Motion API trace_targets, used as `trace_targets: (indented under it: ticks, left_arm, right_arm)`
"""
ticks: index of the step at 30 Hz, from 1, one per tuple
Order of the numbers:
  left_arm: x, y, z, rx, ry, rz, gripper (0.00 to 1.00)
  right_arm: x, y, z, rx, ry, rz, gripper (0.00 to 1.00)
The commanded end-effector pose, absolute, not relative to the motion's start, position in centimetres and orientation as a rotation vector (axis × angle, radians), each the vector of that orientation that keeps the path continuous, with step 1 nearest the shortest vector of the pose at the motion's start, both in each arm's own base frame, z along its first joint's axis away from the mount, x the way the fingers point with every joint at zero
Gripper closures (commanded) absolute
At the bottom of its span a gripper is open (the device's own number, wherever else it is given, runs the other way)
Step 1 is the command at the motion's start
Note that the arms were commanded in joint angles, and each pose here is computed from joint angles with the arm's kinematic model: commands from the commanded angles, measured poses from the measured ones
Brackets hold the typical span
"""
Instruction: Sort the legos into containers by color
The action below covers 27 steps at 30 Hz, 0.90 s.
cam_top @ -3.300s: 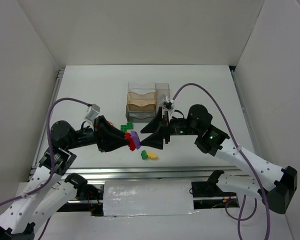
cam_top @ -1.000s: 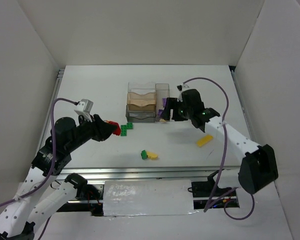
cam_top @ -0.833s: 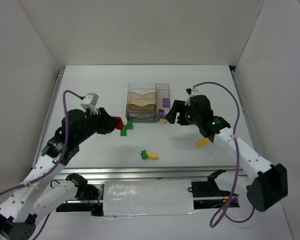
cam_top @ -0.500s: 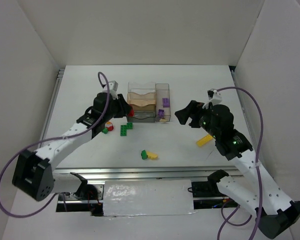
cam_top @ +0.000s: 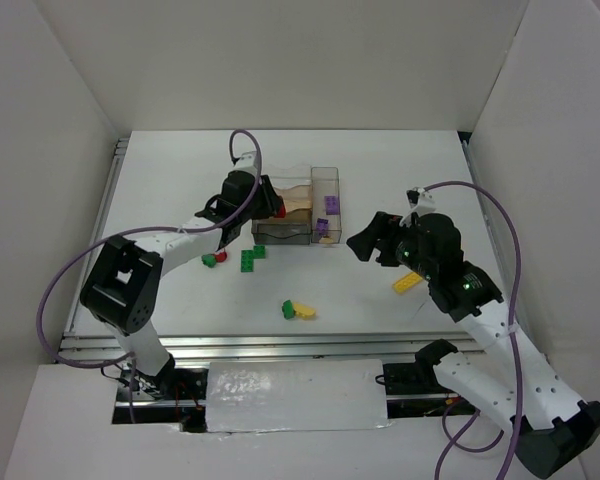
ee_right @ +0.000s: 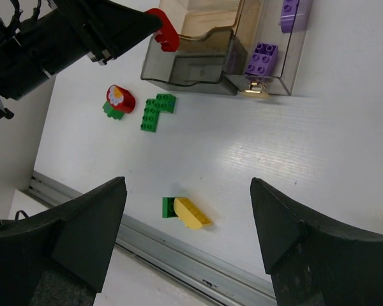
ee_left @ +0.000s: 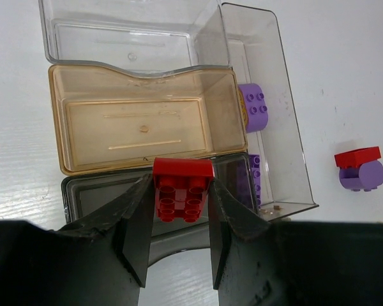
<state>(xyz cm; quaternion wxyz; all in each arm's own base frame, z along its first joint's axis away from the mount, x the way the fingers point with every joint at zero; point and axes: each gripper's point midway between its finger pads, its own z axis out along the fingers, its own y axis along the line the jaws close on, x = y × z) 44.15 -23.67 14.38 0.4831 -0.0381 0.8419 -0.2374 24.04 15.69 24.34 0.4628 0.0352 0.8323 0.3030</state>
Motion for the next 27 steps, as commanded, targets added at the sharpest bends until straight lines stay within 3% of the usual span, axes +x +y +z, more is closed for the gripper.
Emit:
trace_targets:
  ticks: [1,3,9,11,18,24,25,26,27]
  left_arm:
    - [45.6,-24.8,16.6,-0.077,1.954,-0.615,0.71]
    - [45.6,-25.1,16.4,-0.067,1.955,-0.628,0.61]
    - [44.9,-25.3,16.6,-0.059,1.938,-0.644,0.54]
    - [44.5,-25.2,17.1,-0.054,1.926,-0.65,0.46]
    - [43.6,-24.6,17.6,-0.056,1.908,-0.637,0.35]
    - [42.1,-23.5,20.8,-0.088,1.86,-0.64,0.33]
    - [41.5,-22.9,21.1,-0.104,1.871,-0.623,0.3]
    - [40.9,-21.5,23.7,-0.156,1.828,-0.593,0.14]
    - [40.5,-20.6,24.3,-0.212,1.838,-0.573,0.05]
  right_arm:
    - [24.1,15.6,24.4,0.065,2.034,0.739,0.14]
    - [24.2,15.7,24.1,0.059,2.043,0.734,0.15]
    - [24.6,15.4,23.5,0.065,2.05,0.707,0.14]
    - [24.7,15.3,23.2,0.071,2.057,0.696,0.15]
    - [24.8,15.6,22.7,0.071,2.067,0.701,0.15]
    - [24.7,16.7,21.7,0.005,2.123,0.728,0.15]
    - [24.5,17.4,20.7,-0.017,2.169,0.725,0.16]
    - [24.5,17.8,20.3,-0.026,2.189,0.702,0.17]
    - [24.4,18.4,20.6,-0.027,2.194,0.691,0.18]
